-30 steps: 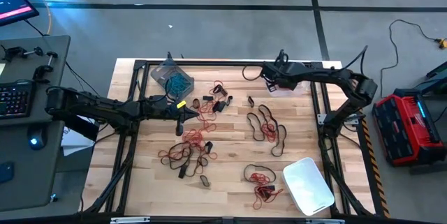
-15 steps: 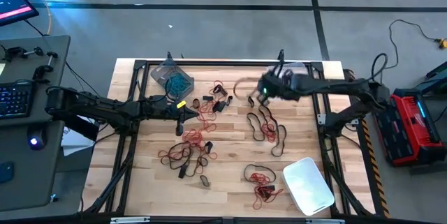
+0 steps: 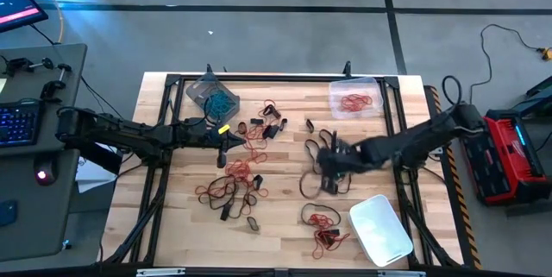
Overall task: Sort rubber bands into baskets
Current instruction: Put the red rubber band into the transparent bin
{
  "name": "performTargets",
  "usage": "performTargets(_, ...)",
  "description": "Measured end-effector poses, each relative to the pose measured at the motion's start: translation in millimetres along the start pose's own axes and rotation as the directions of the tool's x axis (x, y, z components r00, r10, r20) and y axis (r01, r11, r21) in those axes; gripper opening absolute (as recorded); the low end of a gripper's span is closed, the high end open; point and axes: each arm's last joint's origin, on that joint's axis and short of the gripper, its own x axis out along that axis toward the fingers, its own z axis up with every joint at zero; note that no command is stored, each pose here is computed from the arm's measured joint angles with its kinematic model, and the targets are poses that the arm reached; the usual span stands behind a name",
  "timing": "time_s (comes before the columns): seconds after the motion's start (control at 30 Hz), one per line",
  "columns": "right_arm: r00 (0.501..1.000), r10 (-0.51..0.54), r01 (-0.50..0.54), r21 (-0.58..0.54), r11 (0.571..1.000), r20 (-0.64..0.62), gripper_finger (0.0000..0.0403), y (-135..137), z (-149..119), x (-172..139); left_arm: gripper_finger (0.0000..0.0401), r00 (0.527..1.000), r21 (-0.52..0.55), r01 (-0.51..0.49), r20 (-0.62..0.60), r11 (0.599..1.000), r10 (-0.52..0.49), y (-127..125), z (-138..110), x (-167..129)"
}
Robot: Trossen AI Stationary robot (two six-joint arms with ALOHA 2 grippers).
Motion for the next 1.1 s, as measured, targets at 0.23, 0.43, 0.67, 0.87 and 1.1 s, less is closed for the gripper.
performTargets(0.23,0.983,0.178,-0.173,0.092,0.981,-0.04,0.0107,31.4,-15.3,-7.9,0.0,1.0,-0.002,0.0,0.001,1.0,0.0,0.0,0.1,0.0)
performTargets(0.43,0.949,0.276,-0.237,0.233,0.943,-0.155,0.011,47.0,-27.0,-1.6,0.0,1.0,-0.001,0.0,0.001,1.0,0.0,0.0,0.1,0.0)
performTargets(0.67,0.881,0.38,-0.285,0.324,0.902,-0.282,0.011,67.9,-37.2,27.7,0.0,1.0,-0.001,0.0,0.001,1.0,0.0,0.0,0.1,0.0)
performTargets(0.87,0.874,0.355,-0.235,0.353,0.906,-0.33,0.011,70.6,-43.2,42.7,0.0,1.0,0.0,0.0,0.001,1.0,0.0,0.0,0.1,0.0)
performTargets(1.1,0.875,0.375,-0.266,0.343,0.901,-0.307,0.0103,73.0,-40.9,46.1,0.0,1.0,0.0,0.0,0.001,1.0,0.0,0.0,0.1,0.0)
